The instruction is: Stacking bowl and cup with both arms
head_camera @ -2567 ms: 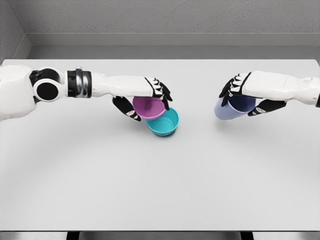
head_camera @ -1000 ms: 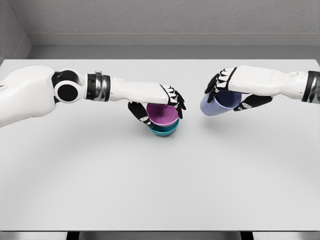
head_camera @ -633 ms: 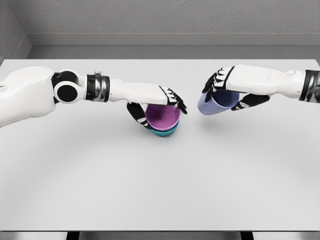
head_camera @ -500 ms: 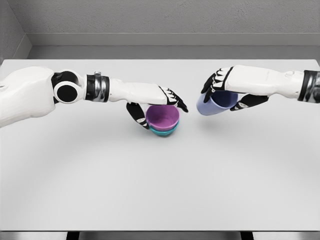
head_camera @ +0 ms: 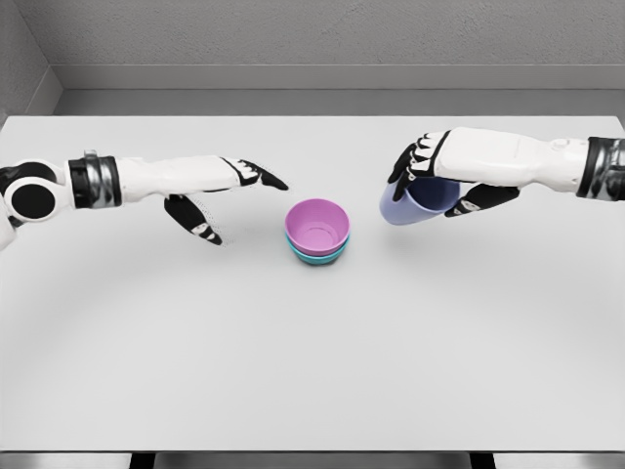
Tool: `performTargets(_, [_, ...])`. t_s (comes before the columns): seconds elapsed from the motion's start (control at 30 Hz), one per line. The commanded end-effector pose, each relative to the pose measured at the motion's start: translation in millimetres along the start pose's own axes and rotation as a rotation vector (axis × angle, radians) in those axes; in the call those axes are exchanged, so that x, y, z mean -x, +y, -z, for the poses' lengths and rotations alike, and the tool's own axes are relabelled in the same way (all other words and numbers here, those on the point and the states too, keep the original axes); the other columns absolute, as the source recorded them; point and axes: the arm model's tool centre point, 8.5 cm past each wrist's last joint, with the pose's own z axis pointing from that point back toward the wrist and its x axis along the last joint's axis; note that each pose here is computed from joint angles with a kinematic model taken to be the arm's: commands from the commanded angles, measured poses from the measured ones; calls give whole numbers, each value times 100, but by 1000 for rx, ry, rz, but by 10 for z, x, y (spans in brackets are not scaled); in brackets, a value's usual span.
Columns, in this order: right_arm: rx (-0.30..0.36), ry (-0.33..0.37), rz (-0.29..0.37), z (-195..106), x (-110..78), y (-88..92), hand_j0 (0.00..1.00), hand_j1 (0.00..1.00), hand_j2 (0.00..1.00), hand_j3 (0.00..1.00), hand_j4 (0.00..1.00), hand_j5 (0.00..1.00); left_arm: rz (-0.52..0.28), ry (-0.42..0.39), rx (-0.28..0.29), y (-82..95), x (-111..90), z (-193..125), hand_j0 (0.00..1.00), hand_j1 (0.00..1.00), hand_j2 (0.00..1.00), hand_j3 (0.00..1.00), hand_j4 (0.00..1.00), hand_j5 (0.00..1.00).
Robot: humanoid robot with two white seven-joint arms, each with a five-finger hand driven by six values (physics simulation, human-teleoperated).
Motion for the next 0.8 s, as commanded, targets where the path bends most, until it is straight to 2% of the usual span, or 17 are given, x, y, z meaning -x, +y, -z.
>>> performTargets(0.0, [5,-4,9,14,-5,1,63,63,63,63,63,63,22,51,-103,320,26,-438,100,100,100,100,100,100])
performTargets(0.07, [0,-5,11,17,-6,16,63,63,63,63,63,63,-26,67,-144,237,58,-630,100,100,100,100,100,100])
performTargets(0.13, [-1,-20,10,83,-28,12,63,63,63,63,63,63,-34,71,-204,260,30,-800,100,100,100,100,100,100])
performTargets(0.27, [-2,-35,5,141,-50,-6,63,63,63,63,63,63,-68,93,-247,212,21,-1054,100,100,100,100,100,100])
performTargets(0.4, [1,-43,-1,177,-64,-36,63,63,63,63,63,63,-108,138,-328,103,93,-1337,100,100,100,100,100,100])
performTargets(0.77, [7,-53,-12,216,-81,-92,63,63,63,63,63,63,-102,154,-324,109,104,-1407,100,100,100,100,100,100])
